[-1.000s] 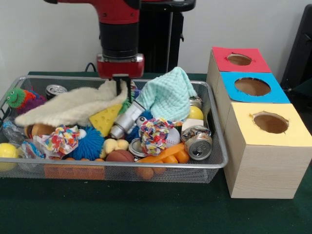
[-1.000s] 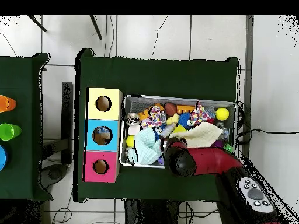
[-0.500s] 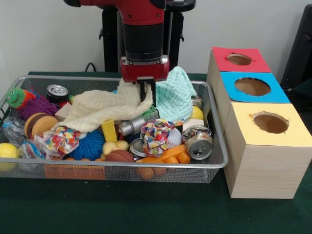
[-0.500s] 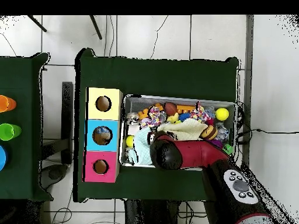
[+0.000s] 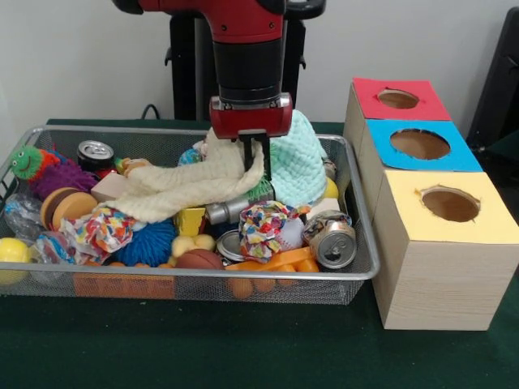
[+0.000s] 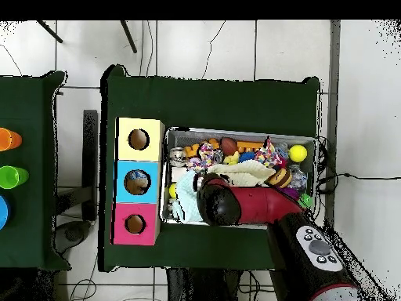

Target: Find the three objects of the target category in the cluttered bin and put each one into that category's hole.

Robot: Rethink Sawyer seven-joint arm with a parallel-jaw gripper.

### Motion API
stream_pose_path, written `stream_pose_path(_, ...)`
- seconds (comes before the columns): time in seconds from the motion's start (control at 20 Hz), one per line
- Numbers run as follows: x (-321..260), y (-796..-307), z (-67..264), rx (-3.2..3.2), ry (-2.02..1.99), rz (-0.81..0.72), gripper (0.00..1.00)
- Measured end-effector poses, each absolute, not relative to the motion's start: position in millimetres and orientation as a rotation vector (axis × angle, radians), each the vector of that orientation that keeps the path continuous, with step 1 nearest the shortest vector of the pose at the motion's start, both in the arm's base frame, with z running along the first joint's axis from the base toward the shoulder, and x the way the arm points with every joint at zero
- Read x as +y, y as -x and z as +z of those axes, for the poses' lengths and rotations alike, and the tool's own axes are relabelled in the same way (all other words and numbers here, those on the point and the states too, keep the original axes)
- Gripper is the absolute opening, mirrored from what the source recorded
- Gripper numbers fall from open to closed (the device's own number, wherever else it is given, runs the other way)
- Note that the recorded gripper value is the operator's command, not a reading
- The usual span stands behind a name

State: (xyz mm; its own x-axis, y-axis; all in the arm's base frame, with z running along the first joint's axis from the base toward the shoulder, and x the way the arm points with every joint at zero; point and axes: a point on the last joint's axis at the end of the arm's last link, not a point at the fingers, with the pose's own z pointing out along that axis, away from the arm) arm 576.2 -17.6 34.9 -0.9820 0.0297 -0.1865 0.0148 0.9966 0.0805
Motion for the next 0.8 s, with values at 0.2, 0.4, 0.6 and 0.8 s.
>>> stream_pose_path(0.2, -3, -582, 37, 2.944, -0.056, 0.140, 0.00)
stream_pose_path(0.4, 15, -586, 38, 2.930, -0.038, 0.148, 0.00)
stream_pose_path(0.6, 32, -585, 38, 2.920, 0.007, 0.139, 1.00)
stream_pose_path(0.8, 40, -585, 38, 2.917, 0.028, 0.139, 1.00)
